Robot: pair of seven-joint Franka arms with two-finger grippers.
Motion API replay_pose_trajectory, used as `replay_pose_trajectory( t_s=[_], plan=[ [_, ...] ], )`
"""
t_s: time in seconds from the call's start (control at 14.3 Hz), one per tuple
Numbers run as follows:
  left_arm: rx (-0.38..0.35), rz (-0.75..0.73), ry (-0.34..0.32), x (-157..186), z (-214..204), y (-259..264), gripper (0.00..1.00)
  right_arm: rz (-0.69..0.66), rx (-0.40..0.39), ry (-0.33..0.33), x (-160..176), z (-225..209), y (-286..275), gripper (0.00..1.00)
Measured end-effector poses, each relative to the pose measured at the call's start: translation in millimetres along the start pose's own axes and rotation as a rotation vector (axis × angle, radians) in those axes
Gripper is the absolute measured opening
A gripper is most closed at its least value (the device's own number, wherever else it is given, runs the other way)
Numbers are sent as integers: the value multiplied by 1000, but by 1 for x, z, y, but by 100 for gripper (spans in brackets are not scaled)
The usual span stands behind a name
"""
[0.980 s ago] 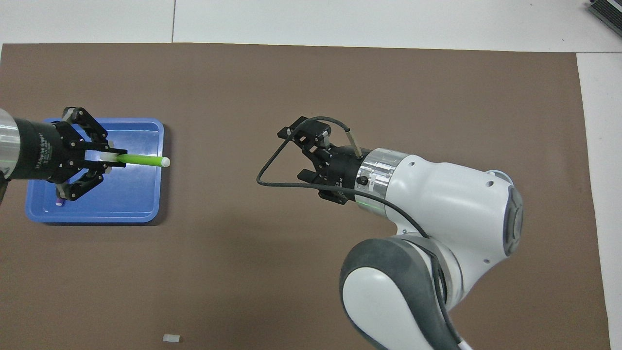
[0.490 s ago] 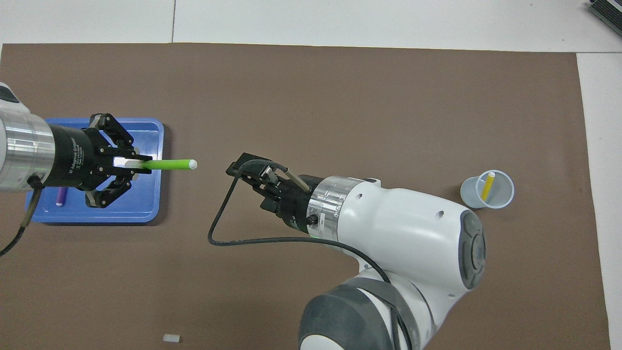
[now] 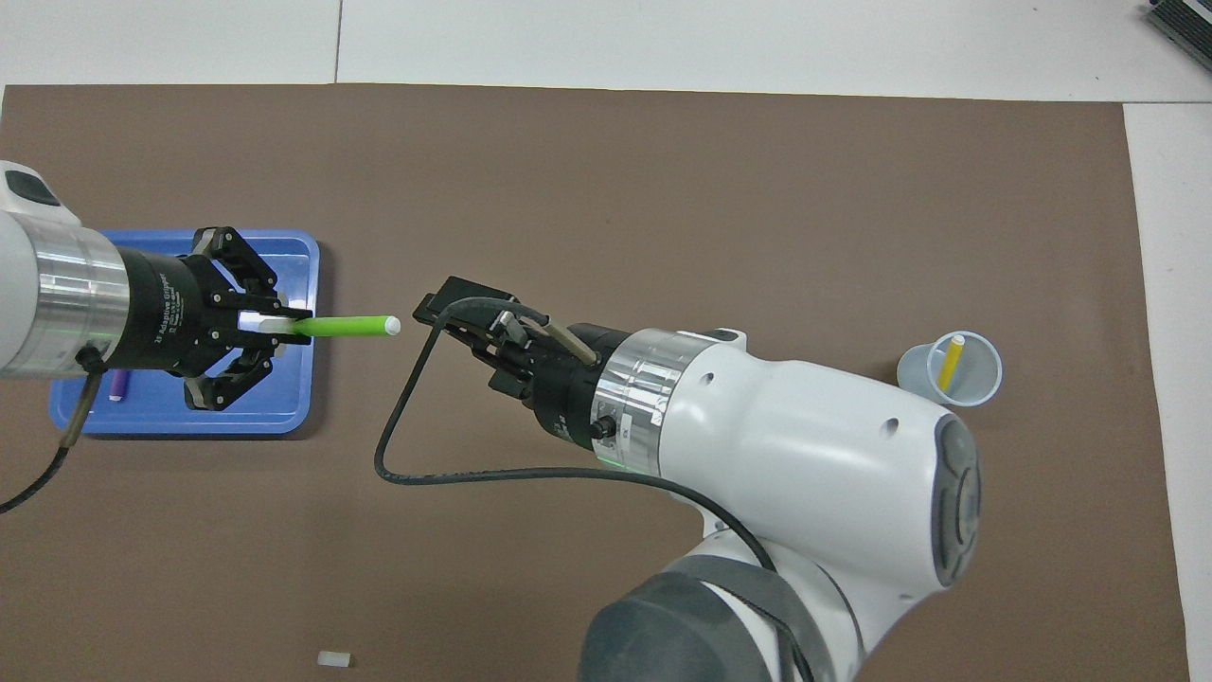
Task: Transfer and insert pens with both arms
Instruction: 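Close the right gripper on the free end of the green pen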
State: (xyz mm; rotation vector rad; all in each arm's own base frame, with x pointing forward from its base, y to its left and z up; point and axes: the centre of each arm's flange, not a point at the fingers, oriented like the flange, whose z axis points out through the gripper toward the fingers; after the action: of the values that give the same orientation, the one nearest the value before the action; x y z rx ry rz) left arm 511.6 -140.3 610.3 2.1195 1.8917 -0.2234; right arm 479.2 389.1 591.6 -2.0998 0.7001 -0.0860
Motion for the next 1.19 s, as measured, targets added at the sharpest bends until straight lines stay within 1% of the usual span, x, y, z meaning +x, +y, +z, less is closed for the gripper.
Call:
replay_pose_trajectory(
  t_s=[0.21, 0.49, 0.63, 0.7, 0.77, 0.84, 1.19],
  plan=[
    [1, -5, -15, -1, 0, 0, 17, -11, 16, 14, -6, 17, -1, 100],
    [2, -6, -18, -1, 0, 0, 17, -29, 5, -13, -20, 42, -4, 100],
    [4, -7, -19, -1, 0, 0, 17, -40, 7, -17, -25, 43, -7, 90],
    [6, -7, -19, -1, 0, -1, 17, -47, 7, -17, -27, 43, -8, 88],
    [9, -7, -19, -1, 1, -1, 17, -52, 7, -17, -28, 43, -9, 78],
    [11, -7, -19, -1, 1, -1, 17, -53, 7, -17, -29, 43, -9, 70],
    [19, -7, -18, -1, 1, -2, 17, -84, -1, -4, -26, 49, -13, 70]
  ],
)
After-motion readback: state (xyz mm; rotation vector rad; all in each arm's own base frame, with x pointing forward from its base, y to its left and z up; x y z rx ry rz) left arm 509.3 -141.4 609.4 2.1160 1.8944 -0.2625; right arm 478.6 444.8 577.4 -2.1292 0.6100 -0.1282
